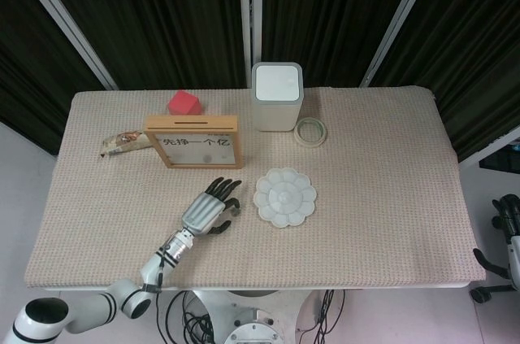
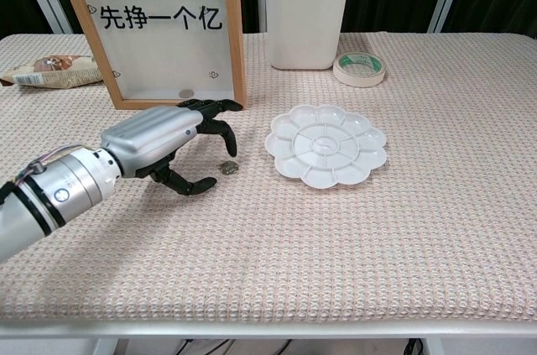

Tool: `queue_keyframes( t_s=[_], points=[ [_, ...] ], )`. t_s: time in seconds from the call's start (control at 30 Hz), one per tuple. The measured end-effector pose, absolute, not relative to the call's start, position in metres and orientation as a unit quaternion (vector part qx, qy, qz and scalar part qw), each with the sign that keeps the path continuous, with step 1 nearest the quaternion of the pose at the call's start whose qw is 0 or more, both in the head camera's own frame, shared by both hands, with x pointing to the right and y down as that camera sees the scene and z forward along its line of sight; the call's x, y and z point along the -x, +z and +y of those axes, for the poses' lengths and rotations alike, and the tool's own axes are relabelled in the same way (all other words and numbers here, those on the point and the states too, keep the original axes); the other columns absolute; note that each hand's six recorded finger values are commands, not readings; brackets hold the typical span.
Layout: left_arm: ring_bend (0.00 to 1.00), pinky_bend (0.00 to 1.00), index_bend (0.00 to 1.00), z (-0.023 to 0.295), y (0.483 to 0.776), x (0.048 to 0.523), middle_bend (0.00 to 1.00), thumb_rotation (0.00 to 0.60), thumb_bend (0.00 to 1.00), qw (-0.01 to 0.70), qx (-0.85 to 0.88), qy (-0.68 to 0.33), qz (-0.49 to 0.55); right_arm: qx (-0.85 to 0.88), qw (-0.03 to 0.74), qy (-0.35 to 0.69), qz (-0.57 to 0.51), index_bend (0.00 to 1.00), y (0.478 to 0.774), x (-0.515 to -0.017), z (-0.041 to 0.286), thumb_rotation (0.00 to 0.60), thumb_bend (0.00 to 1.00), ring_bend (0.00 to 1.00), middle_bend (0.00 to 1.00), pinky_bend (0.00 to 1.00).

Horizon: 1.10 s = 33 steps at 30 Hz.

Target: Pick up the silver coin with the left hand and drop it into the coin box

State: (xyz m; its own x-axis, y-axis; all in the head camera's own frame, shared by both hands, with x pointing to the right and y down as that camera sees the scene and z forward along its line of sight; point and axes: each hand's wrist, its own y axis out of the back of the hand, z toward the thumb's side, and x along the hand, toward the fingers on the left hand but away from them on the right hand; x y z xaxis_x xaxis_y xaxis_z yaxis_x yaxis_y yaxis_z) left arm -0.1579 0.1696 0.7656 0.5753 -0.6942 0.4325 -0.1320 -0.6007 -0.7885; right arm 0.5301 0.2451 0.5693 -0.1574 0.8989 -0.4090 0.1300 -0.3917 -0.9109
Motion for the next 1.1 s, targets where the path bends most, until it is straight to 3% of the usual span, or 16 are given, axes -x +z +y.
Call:
queue_keyframes(
  t_s=[1.1],
  points=[
    [0.00,0.03,0.41,0.171,0.779,0.158,0.00,0.600,0.32,0.354,0.809,-0.397,0.249,0.567,0.309,0.615,-0.453,0.00,0.572,-0.533,0.247,0.600,0.18,0.00,0.00,0.00]
  ],
)
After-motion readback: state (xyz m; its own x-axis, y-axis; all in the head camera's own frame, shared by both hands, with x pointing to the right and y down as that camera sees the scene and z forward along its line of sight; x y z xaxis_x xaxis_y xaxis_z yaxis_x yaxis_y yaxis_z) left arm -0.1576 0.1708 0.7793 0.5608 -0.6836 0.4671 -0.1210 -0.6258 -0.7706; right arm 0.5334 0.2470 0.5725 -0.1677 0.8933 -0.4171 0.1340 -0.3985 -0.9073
